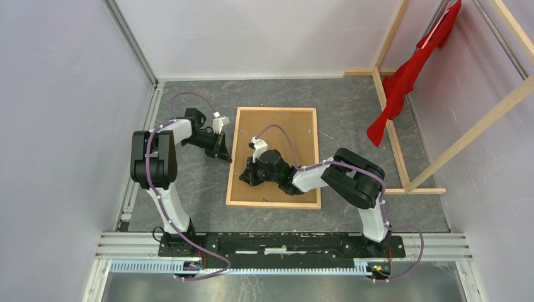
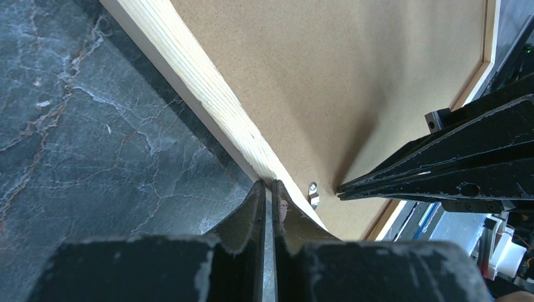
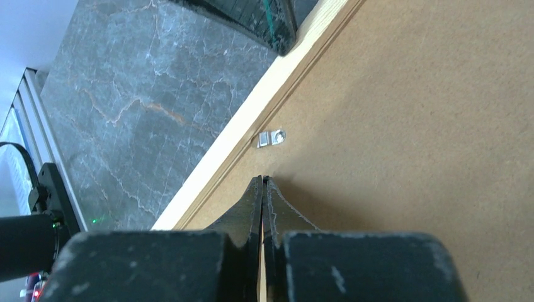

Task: Put the photo into the frame
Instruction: Install the photo frame at the center of the board.

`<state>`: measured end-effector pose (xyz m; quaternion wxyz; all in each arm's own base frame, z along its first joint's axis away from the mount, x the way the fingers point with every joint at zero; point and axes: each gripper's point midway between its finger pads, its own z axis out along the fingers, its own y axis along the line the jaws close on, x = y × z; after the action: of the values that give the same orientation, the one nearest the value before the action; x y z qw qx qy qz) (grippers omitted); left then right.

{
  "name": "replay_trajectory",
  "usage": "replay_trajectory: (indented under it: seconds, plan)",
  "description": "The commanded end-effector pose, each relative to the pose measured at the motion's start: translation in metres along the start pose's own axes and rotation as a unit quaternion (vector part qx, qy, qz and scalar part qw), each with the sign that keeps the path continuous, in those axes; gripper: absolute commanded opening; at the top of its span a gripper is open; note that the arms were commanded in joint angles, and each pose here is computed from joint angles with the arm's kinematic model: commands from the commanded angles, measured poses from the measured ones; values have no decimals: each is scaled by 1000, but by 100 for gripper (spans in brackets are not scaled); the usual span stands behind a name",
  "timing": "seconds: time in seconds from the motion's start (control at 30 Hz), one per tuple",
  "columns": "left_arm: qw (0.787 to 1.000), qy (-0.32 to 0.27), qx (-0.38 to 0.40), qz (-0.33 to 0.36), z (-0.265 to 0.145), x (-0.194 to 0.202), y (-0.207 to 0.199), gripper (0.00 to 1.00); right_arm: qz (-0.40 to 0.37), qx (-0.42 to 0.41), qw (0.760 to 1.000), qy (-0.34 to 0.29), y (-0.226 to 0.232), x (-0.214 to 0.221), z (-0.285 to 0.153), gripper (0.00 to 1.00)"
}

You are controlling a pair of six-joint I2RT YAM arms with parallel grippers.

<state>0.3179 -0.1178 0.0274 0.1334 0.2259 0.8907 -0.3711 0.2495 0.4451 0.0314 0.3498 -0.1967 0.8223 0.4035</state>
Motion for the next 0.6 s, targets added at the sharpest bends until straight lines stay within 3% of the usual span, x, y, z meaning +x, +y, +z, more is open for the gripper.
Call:
replay_trajectory:
  seconds: [0.0,0.57]
  plan:
    - [999,30,-19,28,10,13,16,10,2,9,1000,-19,2,-11,13,0]
    - [999,33,-16,30,12,15,16,9,24,29,999,-4,-8,2,23,0]
